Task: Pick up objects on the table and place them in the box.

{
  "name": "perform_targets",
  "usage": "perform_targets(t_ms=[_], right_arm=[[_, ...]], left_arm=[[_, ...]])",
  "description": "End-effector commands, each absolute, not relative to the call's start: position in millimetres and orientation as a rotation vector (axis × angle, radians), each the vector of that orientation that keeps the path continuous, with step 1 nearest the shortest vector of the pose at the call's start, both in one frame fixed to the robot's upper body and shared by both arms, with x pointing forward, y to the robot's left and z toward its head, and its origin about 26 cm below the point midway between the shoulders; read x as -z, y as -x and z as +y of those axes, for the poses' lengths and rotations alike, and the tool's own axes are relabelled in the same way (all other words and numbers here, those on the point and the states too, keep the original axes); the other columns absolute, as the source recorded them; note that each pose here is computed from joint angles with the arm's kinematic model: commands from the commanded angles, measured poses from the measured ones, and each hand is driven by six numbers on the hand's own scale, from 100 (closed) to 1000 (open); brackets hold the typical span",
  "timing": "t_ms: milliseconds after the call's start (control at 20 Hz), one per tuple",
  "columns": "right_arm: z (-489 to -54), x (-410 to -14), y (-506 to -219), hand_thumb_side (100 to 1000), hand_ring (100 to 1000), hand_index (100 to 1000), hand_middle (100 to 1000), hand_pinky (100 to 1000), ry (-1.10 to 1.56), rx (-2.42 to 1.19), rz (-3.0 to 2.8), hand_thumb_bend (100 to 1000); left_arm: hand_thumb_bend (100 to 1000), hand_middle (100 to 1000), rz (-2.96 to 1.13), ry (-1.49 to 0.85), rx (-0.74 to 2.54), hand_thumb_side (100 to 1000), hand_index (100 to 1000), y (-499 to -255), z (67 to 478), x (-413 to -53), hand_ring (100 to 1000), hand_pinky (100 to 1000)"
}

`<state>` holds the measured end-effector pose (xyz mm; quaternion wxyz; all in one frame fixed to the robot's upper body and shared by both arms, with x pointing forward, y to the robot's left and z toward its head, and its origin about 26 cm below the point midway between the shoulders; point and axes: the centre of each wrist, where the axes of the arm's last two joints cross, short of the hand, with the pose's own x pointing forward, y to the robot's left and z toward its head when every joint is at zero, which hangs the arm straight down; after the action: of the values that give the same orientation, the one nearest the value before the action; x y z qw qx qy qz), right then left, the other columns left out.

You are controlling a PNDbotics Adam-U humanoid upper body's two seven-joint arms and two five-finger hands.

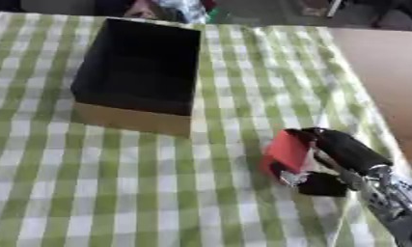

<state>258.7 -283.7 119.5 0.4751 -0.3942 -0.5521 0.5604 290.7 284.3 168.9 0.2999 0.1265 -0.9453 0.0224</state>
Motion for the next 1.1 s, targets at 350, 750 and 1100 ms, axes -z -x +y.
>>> perform_targets(t_ms=[350,750,1100], right_arm=[[-282.2,-127.5,-260.6,617,735,816,522,746,0.931,-1.302,-1.463,100],[-288.8,-136.9,-264.1,669,706,803,507,737,0.969,-1.220,-1.552,100],[-306.0,-156.5,-268.5,664,690,796,499,732,0.998,-1.192,-1.649,100]], left_arm=[[199,667,-2.537,-0.334,-0.028,752,726,-289.4,282.9,-177.0,535,811],[201,668,-2.536,-0.334,-0.023,753,726,-289.4,283.2,-177.1,535,811],[198,669,-2.535,-0.335,-0.020,752,727,-289.2,283.8,-177.2,536,811]])
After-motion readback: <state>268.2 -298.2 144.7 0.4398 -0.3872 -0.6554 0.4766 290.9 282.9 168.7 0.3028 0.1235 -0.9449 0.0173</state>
